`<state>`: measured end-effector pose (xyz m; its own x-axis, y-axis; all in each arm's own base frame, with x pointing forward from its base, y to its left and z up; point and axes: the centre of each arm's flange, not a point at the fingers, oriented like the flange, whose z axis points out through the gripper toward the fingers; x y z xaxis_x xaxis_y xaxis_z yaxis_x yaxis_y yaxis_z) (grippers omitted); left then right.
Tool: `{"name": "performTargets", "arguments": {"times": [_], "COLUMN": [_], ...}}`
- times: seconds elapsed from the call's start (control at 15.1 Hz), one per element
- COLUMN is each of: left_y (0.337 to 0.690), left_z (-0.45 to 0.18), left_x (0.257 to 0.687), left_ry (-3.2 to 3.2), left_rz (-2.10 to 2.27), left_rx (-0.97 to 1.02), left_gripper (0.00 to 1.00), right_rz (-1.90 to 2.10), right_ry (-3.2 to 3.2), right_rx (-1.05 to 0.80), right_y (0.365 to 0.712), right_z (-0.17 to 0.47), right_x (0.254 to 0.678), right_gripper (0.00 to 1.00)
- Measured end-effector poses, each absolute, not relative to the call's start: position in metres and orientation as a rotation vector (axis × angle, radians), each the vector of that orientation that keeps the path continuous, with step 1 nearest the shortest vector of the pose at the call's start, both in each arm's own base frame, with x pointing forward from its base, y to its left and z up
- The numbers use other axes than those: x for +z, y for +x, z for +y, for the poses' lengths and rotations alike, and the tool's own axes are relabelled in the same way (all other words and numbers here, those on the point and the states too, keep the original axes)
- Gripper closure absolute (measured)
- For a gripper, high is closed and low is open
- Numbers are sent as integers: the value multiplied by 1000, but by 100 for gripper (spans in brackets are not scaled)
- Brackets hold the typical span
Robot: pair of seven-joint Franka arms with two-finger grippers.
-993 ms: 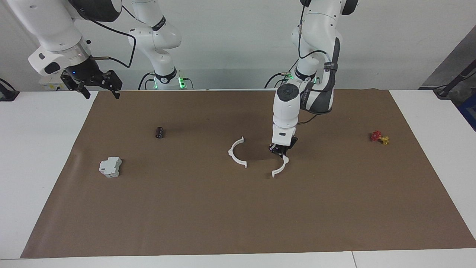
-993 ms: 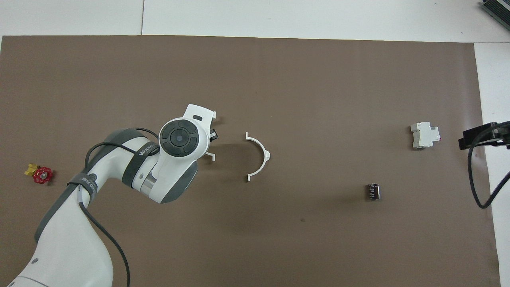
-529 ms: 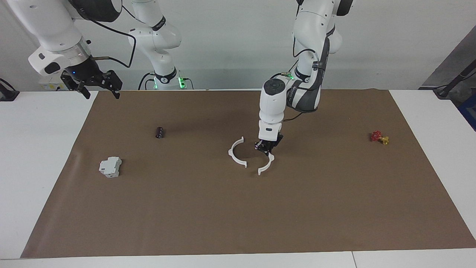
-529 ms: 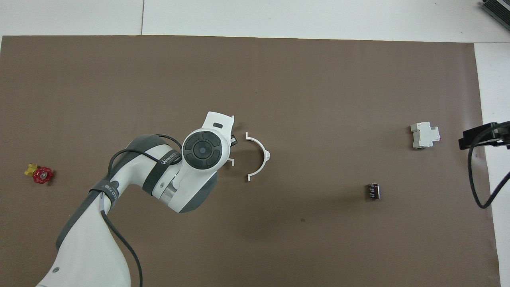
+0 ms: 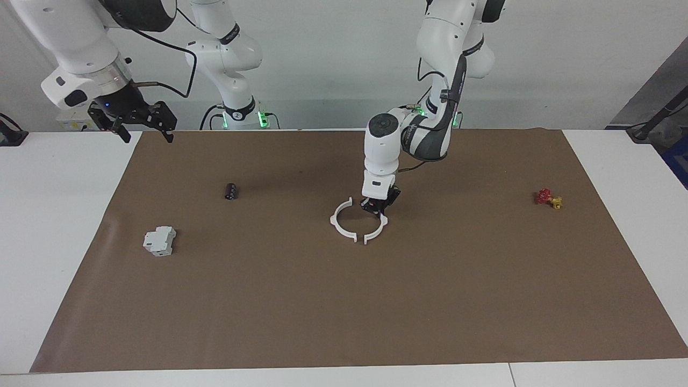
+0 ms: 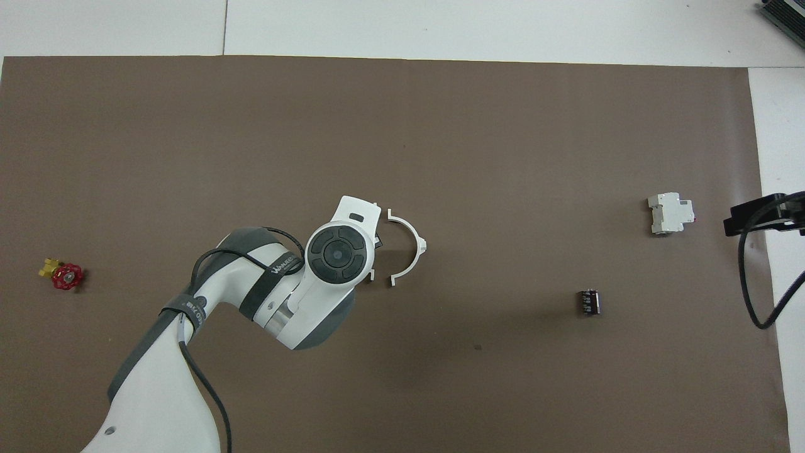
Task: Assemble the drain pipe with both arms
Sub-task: 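Press the held half-ring onto the placed half-ring to close the ring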
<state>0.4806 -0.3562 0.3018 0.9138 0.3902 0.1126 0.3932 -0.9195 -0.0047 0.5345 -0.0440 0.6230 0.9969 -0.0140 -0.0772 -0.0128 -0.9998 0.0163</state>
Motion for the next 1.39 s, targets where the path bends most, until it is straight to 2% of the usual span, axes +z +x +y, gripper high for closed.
{"name": "performTargets", "arguments": {"times": [1.39], "left_y": [459], "left_z": [-382], "left_x": [300], "left_ry": [-3038], "left_rz": [-790], "left_rx": [-187], "left_gripper": [93], "right_rz": [-21], "right_ry": [3123], "right_rx": [-121], "right_y": [535], "right_z": [-44], "right_x": [623], "right_gripper": [0]}}
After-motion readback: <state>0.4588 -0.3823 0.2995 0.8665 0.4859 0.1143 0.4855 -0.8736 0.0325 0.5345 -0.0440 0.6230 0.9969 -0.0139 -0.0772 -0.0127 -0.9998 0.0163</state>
